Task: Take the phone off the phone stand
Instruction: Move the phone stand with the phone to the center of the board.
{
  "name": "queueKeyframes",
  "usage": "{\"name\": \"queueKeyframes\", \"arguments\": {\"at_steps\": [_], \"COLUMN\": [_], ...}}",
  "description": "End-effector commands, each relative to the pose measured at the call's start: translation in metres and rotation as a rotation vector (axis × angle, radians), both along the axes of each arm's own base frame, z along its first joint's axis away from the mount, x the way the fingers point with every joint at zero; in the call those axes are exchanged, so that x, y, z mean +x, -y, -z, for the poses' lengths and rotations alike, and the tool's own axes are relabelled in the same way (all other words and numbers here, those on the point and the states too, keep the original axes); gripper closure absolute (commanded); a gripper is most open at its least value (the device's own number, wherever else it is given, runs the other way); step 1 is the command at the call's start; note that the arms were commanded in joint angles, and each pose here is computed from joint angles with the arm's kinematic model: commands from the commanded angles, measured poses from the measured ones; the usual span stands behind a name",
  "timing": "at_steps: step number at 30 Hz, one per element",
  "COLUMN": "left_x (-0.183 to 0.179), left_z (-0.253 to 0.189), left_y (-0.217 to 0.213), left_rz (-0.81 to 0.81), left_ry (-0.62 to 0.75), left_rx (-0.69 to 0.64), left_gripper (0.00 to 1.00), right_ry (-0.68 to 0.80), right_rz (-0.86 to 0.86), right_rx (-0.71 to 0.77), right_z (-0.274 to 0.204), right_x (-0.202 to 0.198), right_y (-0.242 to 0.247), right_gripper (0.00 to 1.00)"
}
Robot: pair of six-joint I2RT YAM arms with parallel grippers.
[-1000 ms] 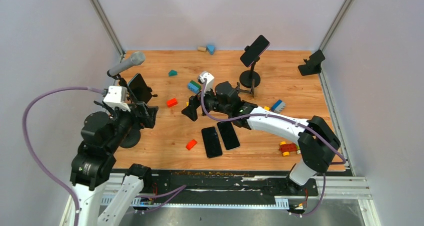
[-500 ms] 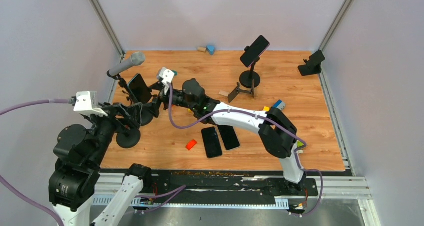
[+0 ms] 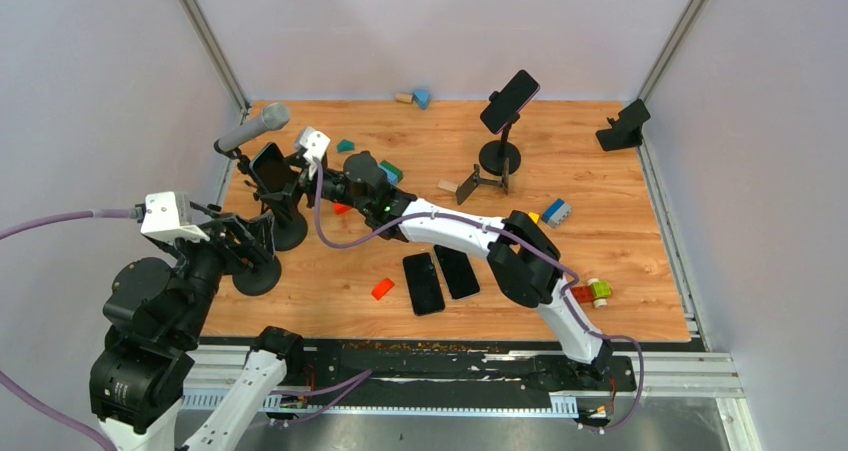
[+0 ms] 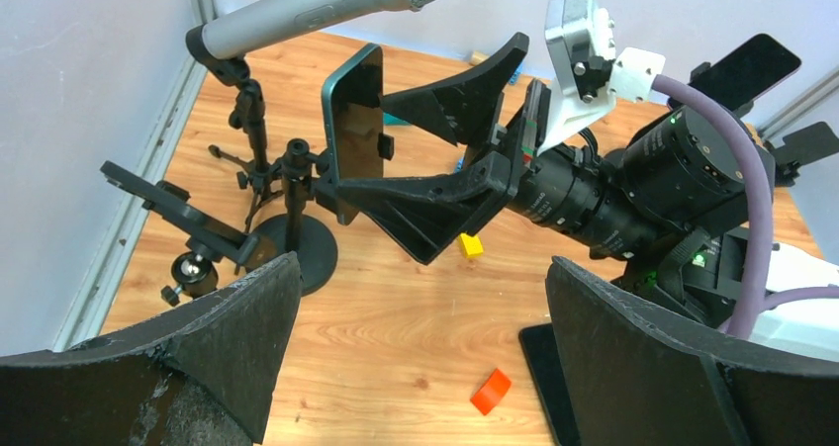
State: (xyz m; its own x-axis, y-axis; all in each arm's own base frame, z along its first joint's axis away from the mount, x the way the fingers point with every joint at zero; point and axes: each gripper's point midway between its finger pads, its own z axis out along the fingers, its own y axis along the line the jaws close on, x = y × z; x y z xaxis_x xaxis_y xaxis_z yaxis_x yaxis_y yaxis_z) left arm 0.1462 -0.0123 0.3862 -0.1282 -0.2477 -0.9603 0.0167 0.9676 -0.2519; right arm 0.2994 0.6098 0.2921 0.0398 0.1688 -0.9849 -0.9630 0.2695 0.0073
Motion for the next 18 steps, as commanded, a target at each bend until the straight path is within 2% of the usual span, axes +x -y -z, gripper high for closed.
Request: {"name": "queueKeyframes", "arguments": {"at_steps": [1, 18], "left_x": [-0.007, -0.006], "left_z": [-0.015, -0.012], "left_y": [-0.007, -0.007], "left_rz": [-0.014, -0.011], "left_ry": [0.046, 0.045], "left_rx": [0.017, 0.034], "left_gripper": [0.00, 0.00], "right_ry": [0.037, 0.049], "right_rz": [0.002, 0.127], "right_rx": [0.006, -0.097], "right_z": [-0.014, 0.010], "right_x": [0.000, 0.029], "right_y": [-0.014, -0.007], "right_gripper": [0.00, 0.00]}}
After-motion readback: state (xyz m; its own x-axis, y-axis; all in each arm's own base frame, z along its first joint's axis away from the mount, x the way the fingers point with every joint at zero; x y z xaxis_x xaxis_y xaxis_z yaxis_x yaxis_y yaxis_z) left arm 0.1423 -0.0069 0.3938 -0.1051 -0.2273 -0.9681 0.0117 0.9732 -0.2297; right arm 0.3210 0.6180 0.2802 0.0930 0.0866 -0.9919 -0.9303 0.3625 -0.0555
